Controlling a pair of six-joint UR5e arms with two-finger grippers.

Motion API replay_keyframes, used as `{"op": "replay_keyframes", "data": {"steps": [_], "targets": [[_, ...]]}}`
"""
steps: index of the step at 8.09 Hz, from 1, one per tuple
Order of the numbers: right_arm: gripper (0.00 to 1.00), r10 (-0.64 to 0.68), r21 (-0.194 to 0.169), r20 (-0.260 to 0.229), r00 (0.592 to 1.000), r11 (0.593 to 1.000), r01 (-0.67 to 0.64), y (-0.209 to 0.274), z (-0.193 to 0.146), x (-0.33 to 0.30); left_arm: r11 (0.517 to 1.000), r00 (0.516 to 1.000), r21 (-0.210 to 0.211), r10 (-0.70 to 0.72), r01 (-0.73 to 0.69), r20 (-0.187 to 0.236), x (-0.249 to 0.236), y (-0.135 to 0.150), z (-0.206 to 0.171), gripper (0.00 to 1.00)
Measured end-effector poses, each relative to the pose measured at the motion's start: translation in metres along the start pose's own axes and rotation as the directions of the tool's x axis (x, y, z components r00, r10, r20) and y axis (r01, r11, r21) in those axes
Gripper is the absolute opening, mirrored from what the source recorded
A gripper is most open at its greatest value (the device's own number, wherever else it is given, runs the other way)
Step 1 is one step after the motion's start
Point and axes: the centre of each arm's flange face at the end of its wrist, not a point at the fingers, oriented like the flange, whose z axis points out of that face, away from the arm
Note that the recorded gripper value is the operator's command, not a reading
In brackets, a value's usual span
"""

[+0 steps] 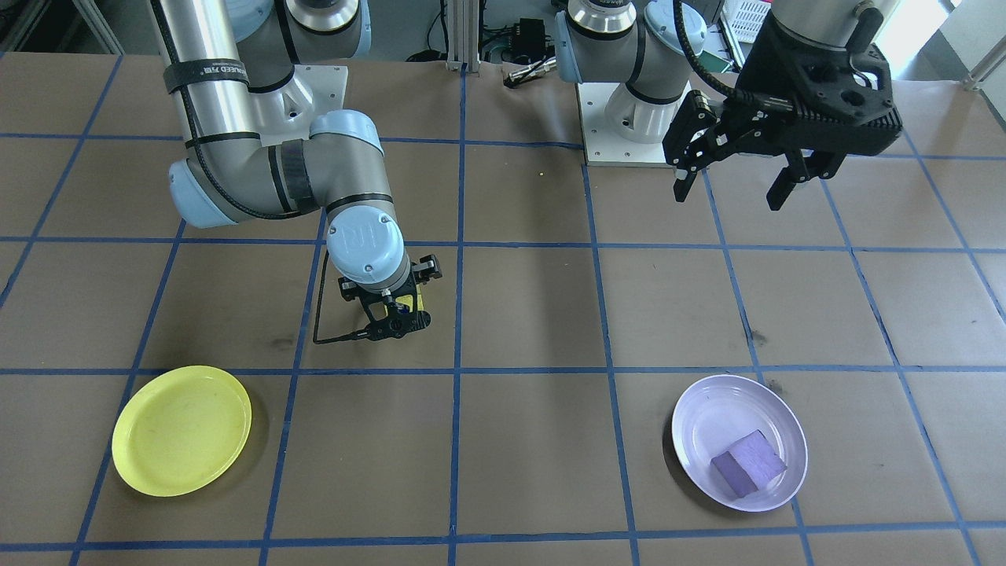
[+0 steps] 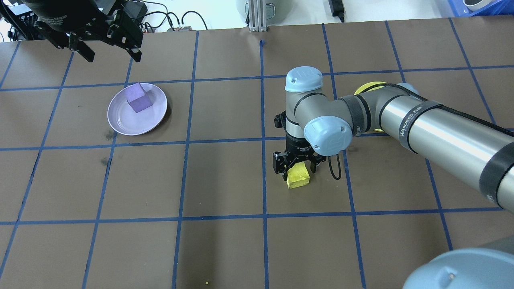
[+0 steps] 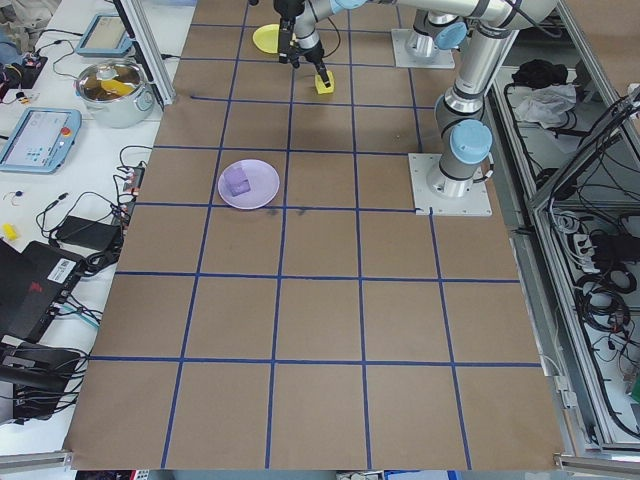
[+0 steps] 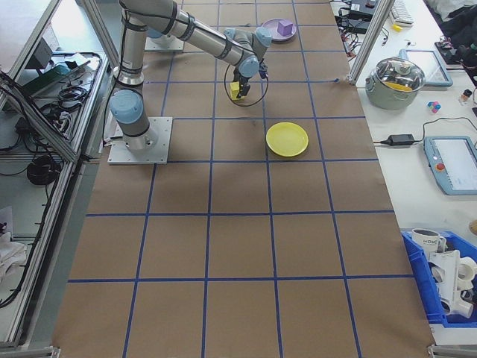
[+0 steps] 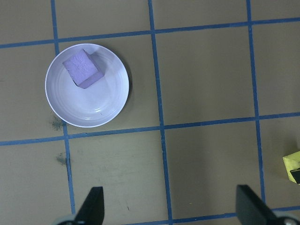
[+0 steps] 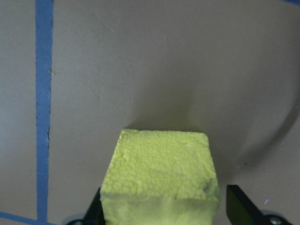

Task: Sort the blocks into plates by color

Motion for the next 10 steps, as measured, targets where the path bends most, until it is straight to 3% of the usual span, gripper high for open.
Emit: {"op": "replay_keyframes", "data": {"steps": [1,3,5,6,8,10], "targets": [[0.00,0.001,0.043,-0.006,1.000,0.999,0.000,-0.004,-0.004,0.000,1.000,1.000,0.008,0.008,-0.008,0.012,0.001,0.000,-0.001,1.00],[0.00,0.045,0.095,0.000,0.999,0.994,-0.045,-0.009,-0.013,0.000,1.000,0.999,0.019,0.013,-0.014,0.038,-0.002,0.002,-0.004,1.00],[0.00,0.065,0.148,-0.001,0.998,0.987,-0.064,-0.011,-0.037,0.002,1.000,1.000,0.026,0.013,-0.013,-0.015,0.002,0.000,-0.003,1.00],[0.00,0.063,0.198,-0.009,0.998,0.978,-0.060,-0.013,-0.062,0.008,0.999,0.999,0.034,0.015,-0.014,-0.028,0.005,0.003,-0.006,1.00],[0.00,0.109,0.299,-0.051,0.993,0.950,-0.088,-0.022,-0.119,0.048,0.999,0.999,0.044,0.019,-0.018,-0.037,0.009,0.007,-0.011,1.00],[0.00,0.143,0.348,-0.093,0.985,0.932,-0.103,-0.029,-0.146,0.124,1.000,0.999,0.026,0.014,-0.013,-0.038,0.010,0.014,-0.016,1.00]]}}
